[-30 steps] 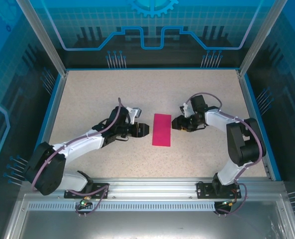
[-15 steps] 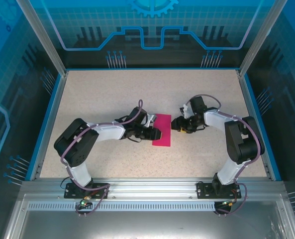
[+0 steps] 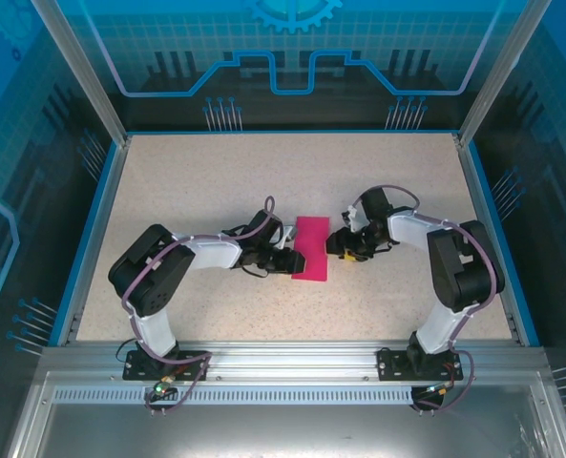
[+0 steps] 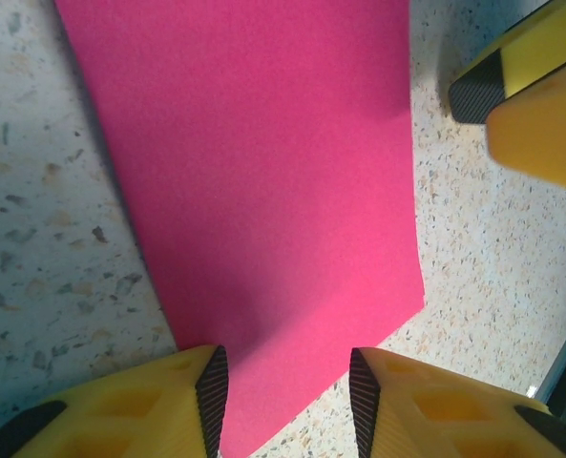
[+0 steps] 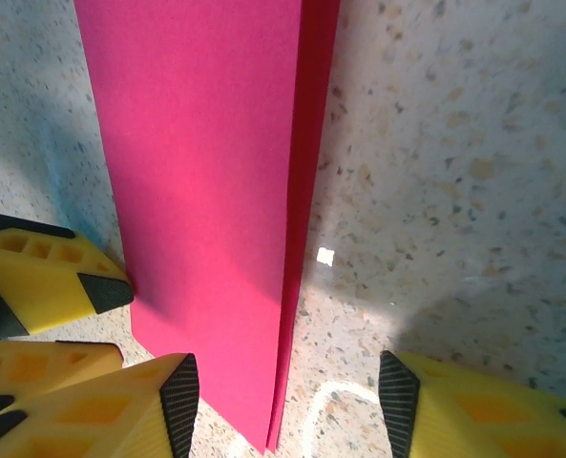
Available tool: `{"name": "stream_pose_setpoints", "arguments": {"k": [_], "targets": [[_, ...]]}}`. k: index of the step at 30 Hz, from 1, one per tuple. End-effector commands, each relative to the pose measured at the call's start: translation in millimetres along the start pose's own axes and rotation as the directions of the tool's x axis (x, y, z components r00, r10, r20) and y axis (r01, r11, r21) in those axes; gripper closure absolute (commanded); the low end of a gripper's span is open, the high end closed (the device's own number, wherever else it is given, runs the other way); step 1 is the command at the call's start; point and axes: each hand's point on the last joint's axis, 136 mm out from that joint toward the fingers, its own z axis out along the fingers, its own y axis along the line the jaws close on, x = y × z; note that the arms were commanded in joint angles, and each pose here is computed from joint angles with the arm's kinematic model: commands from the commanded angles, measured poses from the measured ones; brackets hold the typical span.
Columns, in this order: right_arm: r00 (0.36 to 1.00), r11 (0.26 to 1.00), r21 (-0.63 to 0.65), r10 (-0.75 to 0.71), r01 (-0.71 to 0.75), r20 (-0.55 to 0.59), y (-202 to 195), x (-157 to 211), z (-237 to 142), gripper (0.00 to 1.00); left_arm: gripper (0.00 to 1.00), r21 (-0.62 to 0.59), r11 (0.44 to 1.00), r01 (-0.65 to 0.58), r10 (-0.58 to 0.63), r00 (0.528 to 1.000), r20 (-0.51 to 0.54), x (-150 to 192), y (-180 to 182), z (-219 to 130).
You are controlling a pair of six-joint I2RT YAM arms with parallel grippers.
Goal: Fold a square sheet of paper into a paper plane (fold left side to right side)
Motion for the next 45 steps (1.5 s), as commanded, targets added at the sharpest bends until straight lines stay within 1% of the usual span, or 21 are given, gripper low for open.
{"name": "stream_pose_setpoints", "arguments": {"k": [1, 5, 13, 19, 23, 27, 30, 32, 35, 38, 40, 44, 45], "targets": [[0.999, 0.999, -0.036, 0.023, -0.024, -0.031, 11.0, 1.7, 5.4, 0.46, 0.58, -0.043, 0.999, 0.003, -0.004, 1.000, -0.029, 15.6, 11.8, -1.5], [1.000, 0.999, -0.046, 0.020, -0.021, -0.022, 17.2, -4.8, 8.6, 0.47, 0.58, -0.038, 0.999, 0.006, -0.007, 1.000, -0.025, 15.2, 11.7, -0.5], [0.999, 1.000, -0.017, 0.007, -0.006, 0.034, 18.0, -29.2, 7.7, 0.47, 0.58, -0.037, 0.999, 0.005, -0.005, 1.000, -0.022, 15.9, 12.6, 0.0], [1.000, 0.999, -0.054, 0.012, -0.011, 0.026, 23.2, -37.8, 15.5, 0.47, 0.58, -0.034, 0.999, 0.004, -0.005, 1.000, -0.018, 15.1, 11.8, -0.5], [1.000, 0.997, -0.073, 0.010, -0.009, 0.017, 26.7, -37.5, 18.4, 0.49, 0.58, -0.027, 1.000, -0.004, 0.004, 1.000, -0.006, 13.2, 9.0, -2.8], [1.000, 0.994, -0.107, 0.009, -0.009, -0.001, 31.5, -35.2, 20.6, 0.59, 0.56, -0.010, 0.999, -0.033, 0.033, 0.999, 0.028, 6.0, 0.1, -10.7], [1.000, 0.994, -0.110, 0.004, -0.004, 0.001, 33.8, -35.0, 18.0, 0.68, 0.53, -0.008, 0.998, -0.067, 0.068, 0.994, 0.083, -2.7, -7.4, -22.5], [1.000, 0.994, -0.111, 0.002, -0.001, 0.006, 35.8, -35.8, 13.9, 0.72, 0.50, -0.021, 0.996, -0.092, 0.094, 0.987, 0.131, -7.2, -10.2, -32.3], [1.000, 0.992, -0.124, -0.010, 0.011, 0.009, 43.0, -36.9, 6.0, 0.77, 0.47, -0.054, 0.984, -0.167, 0.174, 0.967, 0.186, -8.1, -18.1, -47.7], [1.000, 0.990, -0.142, -0.015, 0.015, -0.003, 49.9, -36.2, -0.1, 0.80, 0.44, -0.115, 0.959, -0.261, 0.279, 0.939, 0.200, -2.6, -30.2, -57.4], [1.000, 0.989, -0.151, -0.014, 0.012, -0.009, 53.6, -36.2, -3.3, 0.81, 0.42, -0.173, 0.923, -0.343, 0.373, 0.909, 0.188, 2.7, -42.2, -58.6], [1.000, 0.987, -0.163, -0.011, 0.009, -0.011, 59.2, -37.9, -6.6, 0.81, 0.39, -0.297, 0.845, -0.445, 0.502, 0.852, 0.151, 6.3, -58.1, -52.8], [1.000, 0.986, -0.167, -0.009, 0.007, -0.010, 60.7, -38.5, -7.8, 0.81, 0.38, -0.338, 0.816, -0.469, 0.533, 0.836, 0.129, 7.2, -60.3, -49.4]]}}
